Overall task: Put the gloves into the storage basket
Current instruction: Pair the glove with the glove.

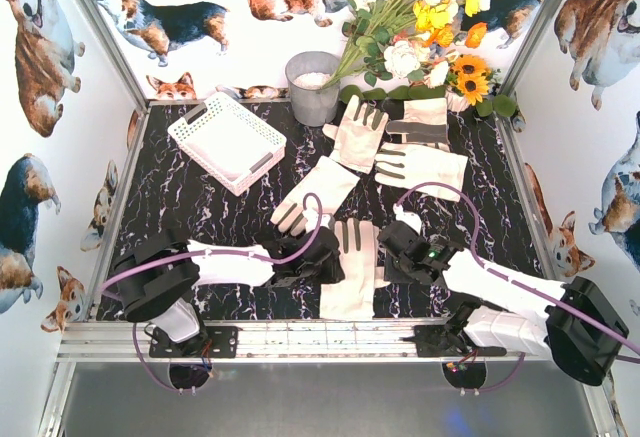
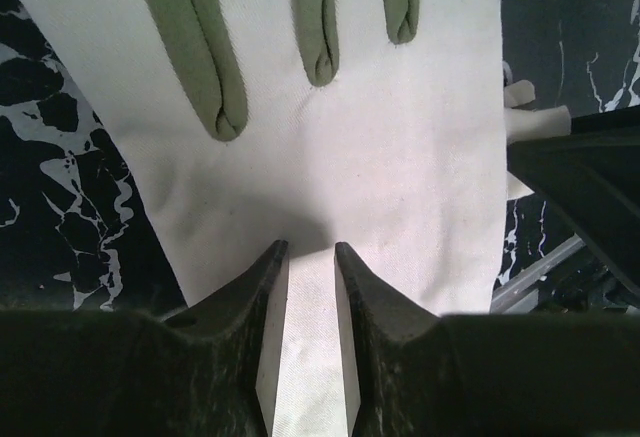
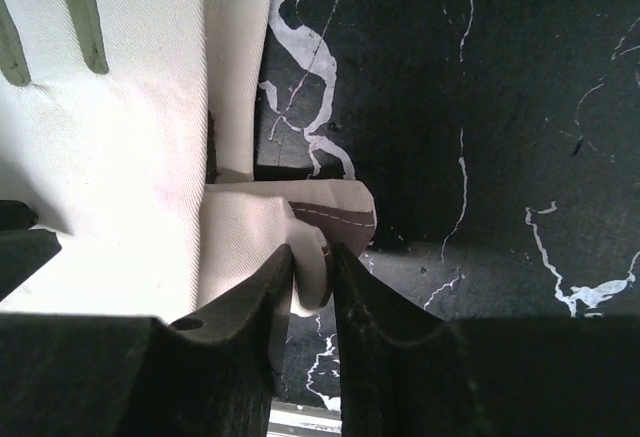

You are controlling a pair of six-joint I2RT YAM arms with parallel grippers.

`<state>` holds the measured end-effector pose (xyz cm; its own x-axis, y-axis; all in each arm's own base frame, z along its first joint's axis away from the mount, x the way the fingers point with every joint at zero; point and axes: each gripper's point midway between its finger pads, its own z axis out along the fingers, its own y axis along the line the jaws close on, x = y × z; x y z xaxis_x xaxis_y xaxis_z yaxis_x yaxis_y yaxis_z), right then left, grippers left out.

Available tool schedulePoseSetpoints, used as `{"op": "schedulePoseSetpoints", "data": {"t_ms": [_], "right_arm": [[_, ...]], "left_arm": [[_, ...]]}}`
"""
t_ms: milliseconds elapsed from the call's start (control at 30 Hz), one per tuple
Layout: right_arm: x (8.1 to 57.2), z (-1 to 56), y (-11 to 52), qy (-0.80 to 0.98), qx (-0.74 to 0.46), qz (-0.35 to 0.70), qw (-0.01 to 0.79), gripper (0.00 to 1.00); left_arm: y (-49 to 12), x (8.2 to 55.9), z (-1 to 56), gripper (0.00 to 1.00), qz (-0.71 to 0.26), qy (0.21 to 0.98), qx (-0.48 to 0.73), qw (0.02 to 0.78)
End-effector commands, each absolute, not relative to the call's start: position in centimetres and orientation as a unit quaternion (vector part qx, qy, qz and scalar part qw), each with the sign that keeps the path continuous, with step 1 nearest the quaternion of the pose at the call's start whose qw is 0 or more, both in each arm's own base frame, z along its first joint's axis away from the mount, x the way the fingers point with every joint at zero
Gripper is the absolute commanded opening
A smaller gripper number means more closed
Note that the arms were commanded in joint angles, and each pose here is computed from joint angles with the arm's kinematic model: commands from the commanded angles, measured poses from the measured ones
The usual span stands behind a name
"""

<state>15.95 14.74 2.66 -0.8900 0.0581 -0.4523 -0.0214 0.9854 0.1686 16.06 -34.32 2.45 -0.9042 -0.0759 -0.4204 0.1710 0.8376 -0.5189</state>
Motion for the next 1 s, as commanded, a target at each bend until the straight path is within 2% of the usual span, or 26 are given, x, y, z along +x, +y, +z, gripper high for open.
{"op": "schedulePoseSetpoints", "data": {"t_ms": [0, 200, 367, 500, 700, 967], "right_arm": [[17.5, 4.7, 14.9, 0.959, 0.012, 0.088, 0.269, 0.27], [17.2, 8.4, 15.2, 0.953, 0.009, 0.121, 0.279, 0.46], [15.4, 10.2, 17.4, 0.946, 0.018, 0.205, 0.251, 0.57], [13.8, 9.9, 18.9, 0.94, 0.039, 0.263, 0.213, 0.63], [12.3, 8.2, 20.0, 0.937, 0.062, 0.299, 0.171, 0.63], [11.9, 5.7, 20.6, 0.936, 0.085, 0.31, 0.142, 0.62]], "left_arm": [[-33.7, 15.7, 1.7, 0.24, -0.265, 0.941, 0.016, 0.209], [-34.7, 16.7, 6.8, 0.42, -0.286, 0.925, 0.027, 0.248], [-32.4, 17.0, 9.6, 0.59, -0.259, 0.928, 0.006, 0.268], [-30.7, 16.6, 10.3, 0.67, -0.267, 0.923, -0.013, 0.276], [-28.8, 16.2, 8.8, 0.72, -0.269, 0.928, -0.037, 0.254], [-28.4, 16.9, 8.2, 0.72, -0.303, 0.92, -0.057, 0.241]]}}
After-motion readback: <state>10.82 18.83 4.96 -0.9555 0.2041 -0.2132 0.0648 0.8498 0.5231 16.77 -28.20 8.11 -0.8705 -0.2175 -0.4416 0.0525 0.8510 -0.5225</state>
